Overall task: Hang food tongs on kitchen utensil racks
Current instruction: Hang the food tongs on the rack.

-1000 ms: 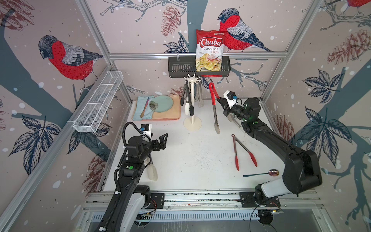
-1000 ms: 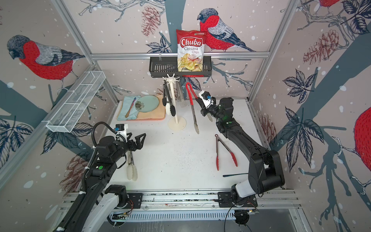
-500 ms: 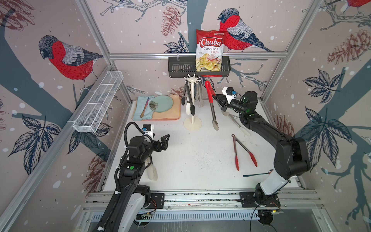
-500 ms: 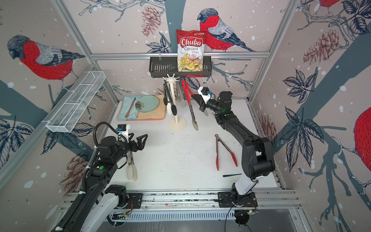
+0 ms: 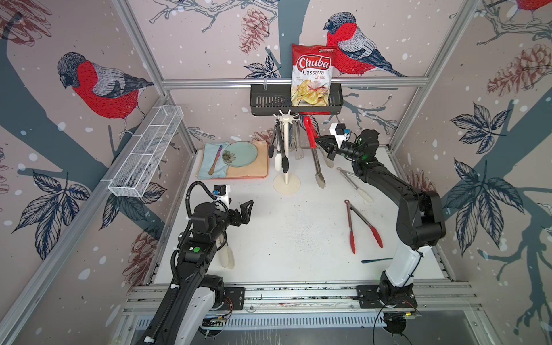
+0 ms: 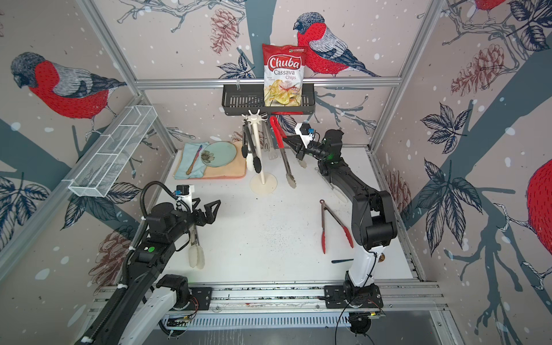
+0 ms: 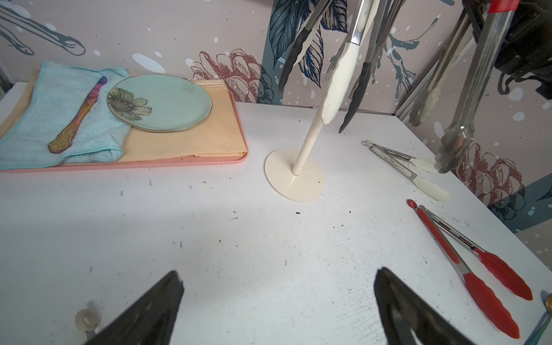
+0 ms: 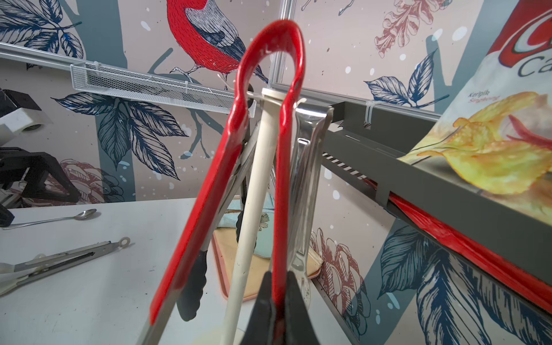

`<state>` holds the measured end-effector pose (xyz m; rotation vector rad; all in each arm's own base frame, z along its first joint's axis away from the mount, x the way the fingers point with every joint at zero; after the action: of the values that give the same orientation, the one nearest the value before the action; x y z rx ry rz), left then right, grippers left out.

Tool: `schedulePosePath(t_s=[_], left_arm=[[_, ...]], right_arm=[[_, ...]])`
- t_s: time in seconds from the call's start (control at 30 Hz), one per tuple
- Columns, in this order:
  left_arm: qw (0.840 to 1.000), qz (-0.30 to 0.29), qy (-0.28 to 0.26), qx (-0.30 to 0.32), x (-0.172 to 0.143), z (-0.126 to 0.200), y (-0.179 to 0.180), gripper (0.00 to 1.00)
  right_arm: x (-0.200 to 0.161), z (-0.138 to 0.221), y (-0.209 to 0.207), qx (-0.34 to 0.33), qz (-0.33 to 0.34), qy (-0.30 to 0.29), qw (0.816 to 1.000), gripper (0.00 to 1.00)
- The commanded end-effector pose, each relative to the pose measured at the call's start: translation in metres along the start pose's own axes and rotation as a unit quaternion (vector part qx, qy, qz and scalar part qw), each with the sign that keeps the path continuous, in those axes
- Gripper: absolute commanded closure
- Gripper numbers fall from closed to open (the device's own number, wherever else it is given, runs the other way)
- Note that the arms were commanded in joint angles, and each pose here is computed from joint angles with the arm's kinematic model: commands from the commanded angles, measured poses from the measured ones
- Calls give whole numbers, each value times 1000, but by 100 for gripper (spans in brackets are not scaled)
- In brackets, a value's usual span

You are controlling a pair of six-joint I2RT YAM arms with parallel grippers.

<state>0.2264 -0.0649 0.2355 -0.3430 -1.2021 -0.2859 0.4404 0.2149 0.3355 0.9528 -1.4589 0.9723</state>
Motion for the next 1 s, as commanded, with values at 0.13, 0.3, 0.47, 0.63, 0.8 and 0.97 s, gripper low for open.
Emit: schedulePosePath(t_s=[0.13, 0.3, 0.47, 0.63, 0.8, 0.97], left_arm=[[1000, -4, -5, 11, 2, 0, 2, 2], [1000, -5, -4, 11, 1, 0, 2, 2], [1000, -7, -4, 12, 2, 0, 2, 2], [1000, -7, -2, 13, 1, -1, 2, 2], [1000, -8, -2, 12, 1, -1, 2, 2], [1000, -8, -2, 12, 1, -1, 2, 1]], right_arm=[[3, -11, -4, 26, 0, -12, 1000, 100], [1, -17, -7, 33, -2, -14, 999, 100], [-2, -23, -10, 40, -8, -10, 999, 100], [-3, -27, -13, 46, -12, -12, 999, 100], [-6, -32, -13, 54, -17, -9, 998, 100], [-12, -34, -11, 60, -22, -5, 998, 100]])
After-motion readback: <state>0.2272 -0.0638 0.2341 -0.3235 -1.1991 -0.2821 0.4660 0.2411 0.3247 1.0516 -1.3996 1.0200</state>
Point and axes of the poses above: each gripper's point midway between its finger pads, its own z axis back along the fingers, its own y axis along the line the jaws close on, x = y × z, the point moved 6 cm from there along z, back along the fingers, and after that the axes turned 11 degrees about -z, right-handed, at the moved point
